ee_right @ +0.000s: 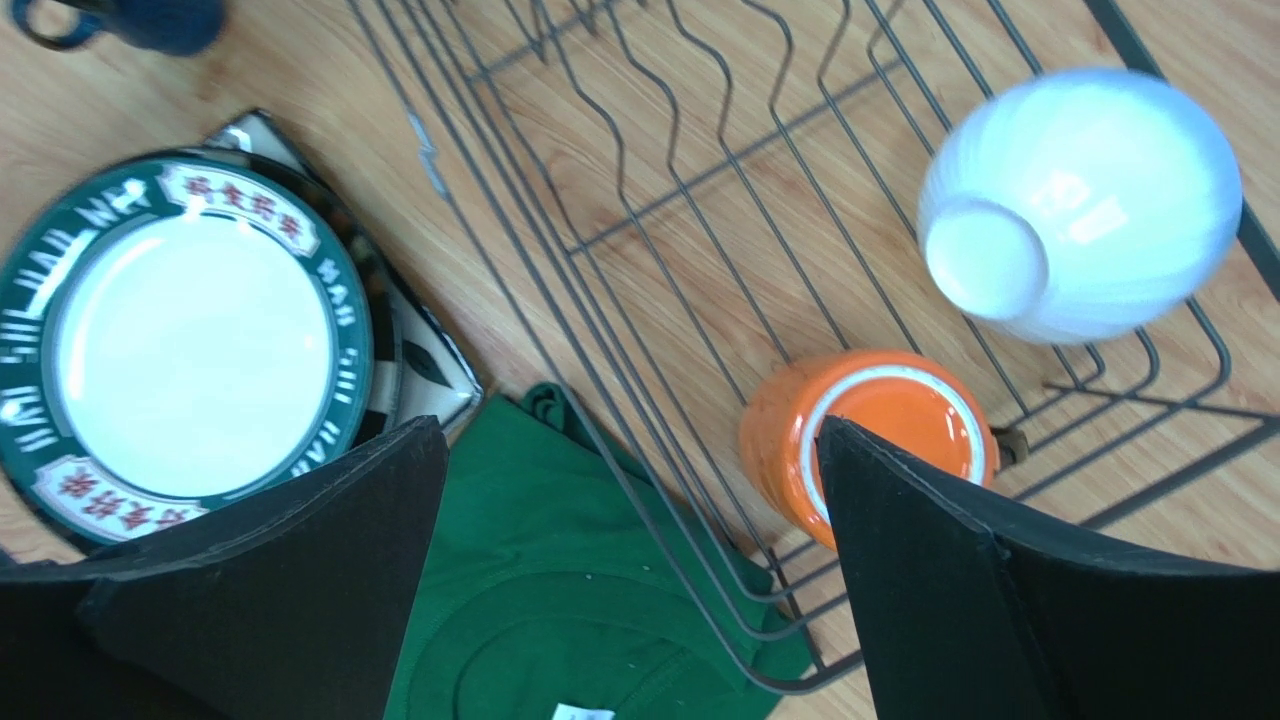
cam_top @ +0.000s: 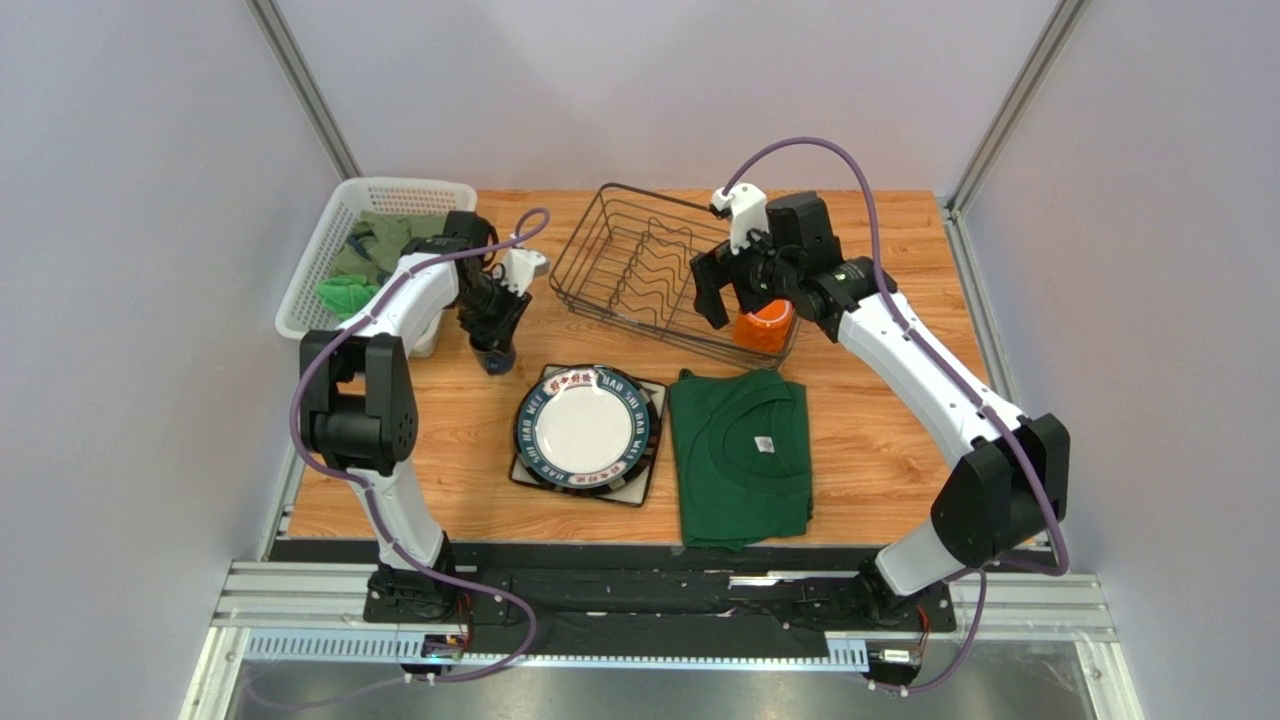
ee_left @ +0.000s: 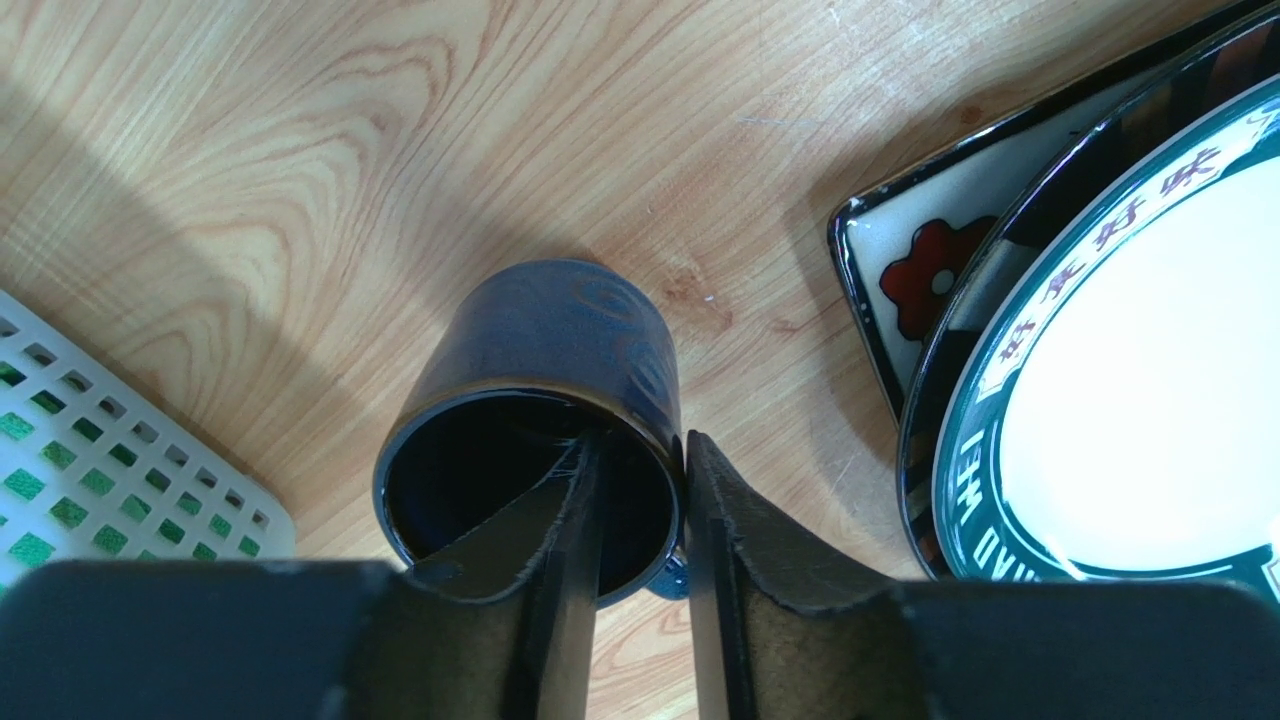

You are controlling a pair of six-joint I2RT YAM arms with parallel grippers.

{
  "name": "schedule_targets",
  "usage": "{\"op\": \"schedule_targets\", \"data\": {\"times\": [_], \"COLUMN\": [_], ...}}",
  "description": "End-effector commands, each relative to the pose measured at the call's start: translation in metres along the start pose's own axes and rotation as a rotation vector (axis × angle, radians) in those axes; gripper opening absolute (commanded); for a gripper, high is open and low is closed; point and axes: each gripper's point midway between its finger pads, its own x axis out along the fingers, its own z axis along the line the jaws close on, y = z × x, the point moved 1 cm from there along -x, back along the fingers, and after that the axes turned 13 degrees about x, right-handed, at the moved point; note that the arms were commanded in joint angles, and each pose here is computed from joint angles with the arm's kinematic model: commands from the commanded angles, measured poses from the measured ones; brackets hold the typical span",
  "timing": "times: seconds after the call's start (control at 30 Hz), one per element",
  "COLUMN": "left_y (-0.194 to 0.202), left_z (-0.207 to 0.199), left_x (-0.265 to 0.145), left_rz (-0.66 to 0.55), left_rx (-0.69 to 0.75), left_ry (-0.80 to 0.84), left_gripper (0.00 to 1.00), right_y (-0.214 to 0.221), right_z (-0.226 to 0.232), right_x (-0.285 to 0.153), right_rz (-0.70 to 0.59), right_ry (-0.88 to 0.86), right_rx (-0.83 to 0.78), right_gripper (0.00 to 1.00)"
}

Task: Unload the mixed dishes from the dish rack
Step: Place the cup at the center of the board, then pick up the bowl from the dish rack.

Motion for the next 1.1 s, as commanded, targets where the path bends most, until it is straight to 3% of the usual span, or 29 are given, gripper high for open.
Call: {"op": "schedule_targets", "data": {"times": [0.0,0.17,0.6,0.83,1.07], "left_y": [-0.005,-0.012,-0.03,-0.038,-0.037], "left_z": [0.003,0.003,-0.006,-0.014,-0.02], "left_x": [-0.007,-0.018,-0.051,-0.075,-0.09], "left_rz": [-0.023,-0.055,-0.151,-0.216,-0.241], "left_rx": [0.01,0.017,0.027,0.041,0.067], "left_ry": [-0.033,-0.049,-0.056,-0.073,-0.093], "left_gripper": [0.38,0.49,0.63,0.65,0.65], "right_y": [-0.008,-0.014,-0.028,-0.04,-0.045], "right_z": [-0.027,-0.053,-0.108,-0.133,-0.151], "right_x": [0.003,0.009,0.037,0.047,0.059], "right_rz": [0.003,0.016,0.033,0.03,0.081], "right_ry": [0.137,0.241,0.387,0.442,0.478], "right_rx": [-0.029,-0.031,-0.085,-0.113,-0.282], "right_gripper": [0.99,1.0,1.0,1.0,1.0]}}
